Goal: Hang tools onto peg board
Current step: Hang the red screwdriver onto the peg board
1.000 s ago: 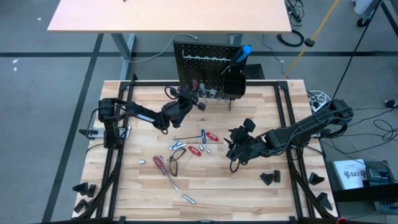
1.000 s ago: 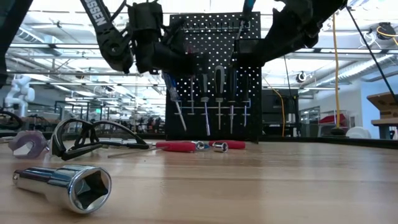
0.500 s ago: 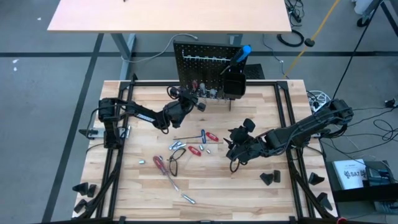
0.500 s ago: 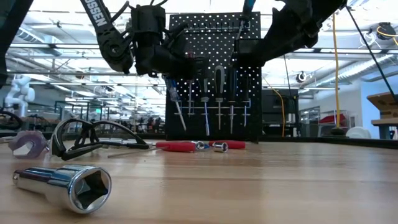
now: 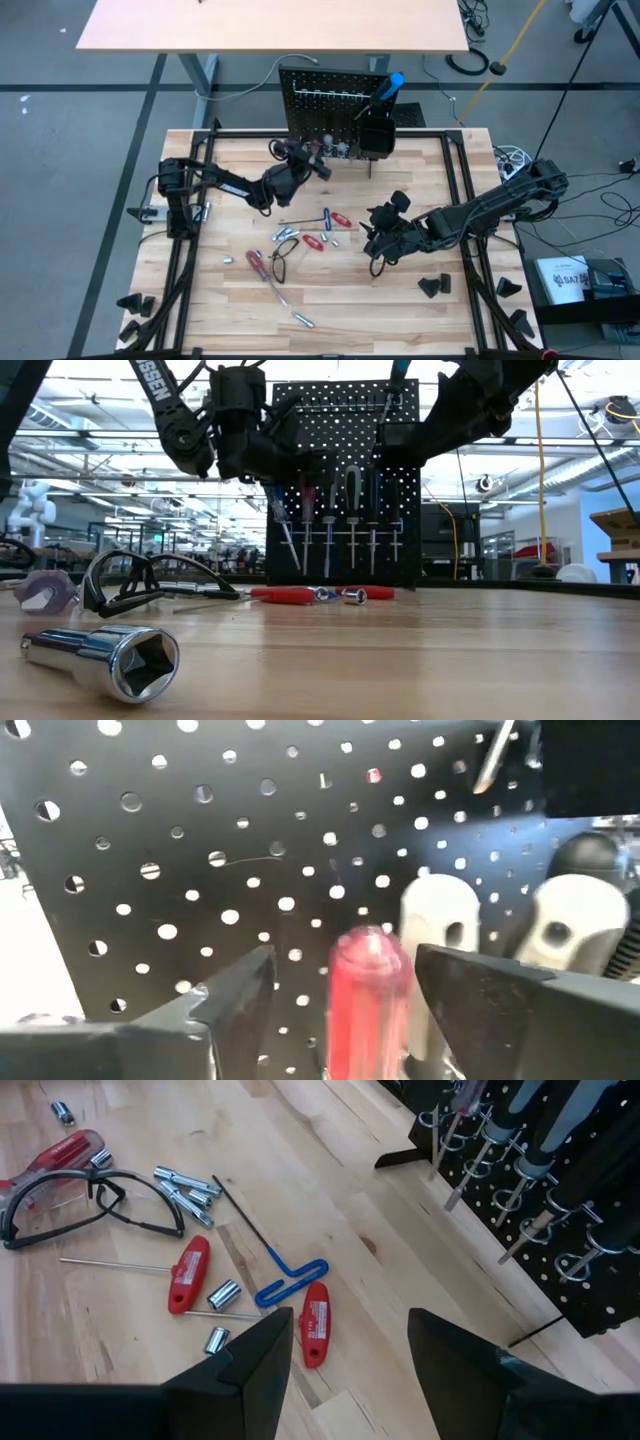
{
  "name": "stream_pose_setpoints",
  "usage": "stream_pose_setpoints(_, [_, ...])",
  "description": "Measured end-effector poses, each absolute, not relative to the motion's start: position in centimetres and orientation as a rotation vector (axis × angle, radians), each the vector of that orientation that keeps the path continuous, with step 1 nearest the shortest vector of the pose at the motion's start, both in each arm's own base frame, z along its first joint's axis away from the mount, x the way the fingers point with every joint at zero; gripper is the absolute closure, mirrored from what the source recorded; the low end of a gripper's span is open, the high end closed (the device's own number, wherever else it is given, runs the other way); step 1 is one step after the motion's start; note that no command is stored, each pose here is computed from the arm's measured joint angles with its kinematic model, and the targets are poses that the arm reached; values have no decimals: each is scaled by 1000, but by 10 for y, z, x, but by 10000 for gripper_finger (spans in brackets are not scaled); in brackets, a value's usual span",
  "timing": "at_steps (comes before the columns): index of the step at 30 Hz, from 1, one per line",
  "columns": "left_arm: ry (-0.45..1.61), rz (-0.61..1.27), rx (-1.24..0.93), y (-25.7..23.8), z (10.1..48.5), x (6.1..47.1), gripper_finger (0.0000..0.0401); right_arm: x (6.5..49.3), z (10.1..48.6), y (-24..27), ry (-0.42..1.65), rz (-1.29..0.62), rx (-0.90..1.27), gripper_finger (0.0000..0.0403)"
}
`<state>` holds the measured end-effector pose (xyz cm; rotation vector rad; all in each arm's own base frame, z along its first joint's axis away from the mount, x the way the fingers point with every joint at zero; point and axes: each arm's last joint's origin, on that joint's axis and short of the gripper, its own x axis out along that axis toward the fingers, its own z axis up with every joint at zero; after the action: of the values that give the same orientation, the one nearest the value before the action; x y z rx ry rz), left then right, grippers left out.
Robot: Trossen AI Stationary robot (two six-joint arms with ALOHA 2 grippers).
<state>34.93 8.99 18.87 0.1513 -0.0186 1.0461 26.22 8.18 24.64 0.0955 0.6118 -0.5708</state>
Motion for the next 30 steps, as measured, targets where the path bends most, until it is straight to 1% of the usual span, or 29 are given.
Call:
stream_pose_setpoints(7, [-5,1034,182,70,190,353,147,262,246,82,612,-570,96,211])
stream_pose_setpoints(12, [48,1068,238,39,189,355,146,262,246,82,615,-567,100,211])
stream_pose_setpoints(17, [94,1093,260,-6,188,353,145,262,246,82,613,-568,112,211])
stream_pose_setpoints(21, [103,1033,264,-61,191,344,145,262,245,83,642,-523,150,211])
stream_pose_setpoints(26, [61,878,228,-128,217,314,145,263,244,86,690,-444,191,211])
stream_pose_setpoints(30, [-10,729,162,-157,262,277,145,265,246,87,671,-424,226,211])
